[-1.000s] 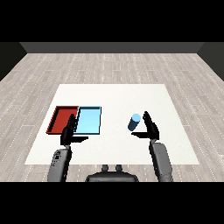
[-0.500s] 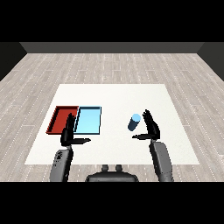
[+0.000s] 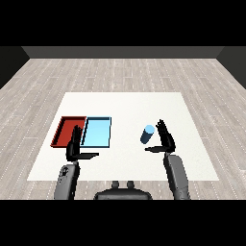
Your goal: Pick the blue can and put it in the blue box
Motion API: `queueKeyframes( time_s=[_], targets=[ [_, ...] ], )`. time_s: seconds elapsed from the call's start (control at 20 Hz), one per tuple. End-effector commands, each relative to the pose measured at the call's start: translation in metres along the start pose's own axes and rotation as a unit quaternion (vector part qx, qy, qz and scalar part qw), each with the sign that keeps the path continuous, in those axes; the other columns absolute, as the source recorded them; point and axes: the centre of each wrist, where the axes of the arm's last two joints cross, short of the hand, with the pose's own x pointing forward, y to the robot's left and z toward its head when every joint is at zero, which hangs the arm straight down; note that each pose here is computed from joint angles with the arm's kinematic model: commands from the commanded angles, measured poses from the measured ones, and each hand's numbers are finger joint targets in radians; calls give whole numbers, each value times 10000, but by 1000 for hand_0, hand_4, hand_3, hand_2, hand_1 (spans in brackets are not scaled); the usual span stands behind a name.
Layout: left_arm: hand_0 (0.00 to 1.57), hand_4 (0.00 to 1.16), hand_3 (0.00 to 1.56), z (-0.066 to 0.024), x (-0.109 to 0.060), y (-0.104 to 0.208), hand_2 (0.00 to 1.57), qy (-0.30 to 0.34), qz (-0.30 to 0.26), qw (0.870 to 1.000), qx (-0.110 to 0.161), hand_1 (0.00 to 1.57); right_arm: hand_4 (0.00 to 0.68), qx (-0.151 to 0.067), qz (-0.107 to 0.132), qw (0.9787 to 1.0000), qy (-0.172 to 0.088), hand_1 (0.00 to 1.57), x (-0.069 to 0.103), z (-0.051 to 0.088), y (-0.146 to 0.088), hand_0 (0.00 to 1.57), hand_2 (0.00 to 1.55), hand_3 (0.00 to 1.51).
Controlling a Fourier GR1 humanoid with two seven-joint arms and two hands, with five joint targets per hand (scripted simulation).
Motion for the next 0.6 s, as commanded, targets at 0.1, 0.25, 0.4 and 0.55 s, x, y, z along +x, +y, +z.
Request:
queueKeyframes(
  time_s=[0.1,0.25,0.4,0.55],
  targets=[
    [0,0,0,-109,-28,95,0,-80,-16,10000,17,0,0,-156,-27,9998,80,0,-132,-26,74,0,0,0],
    [0,0,0,40,5,-69,0,-40,-5,10000,15,0,0,-154,30,9998,111,0,-55,-75,-245,0,0,0],
    [0,0,0,83,16,260,0,16,-118,9999,6,0,0,-148,-91,9994,288,0,-253,4,19,0,0,0],
    [0,0,0,164,-38,15,0,13,-114,9999,-15,0,0,-325,-137,9986,385,0,-302,-95,-90,0,0,0]
  ],
)
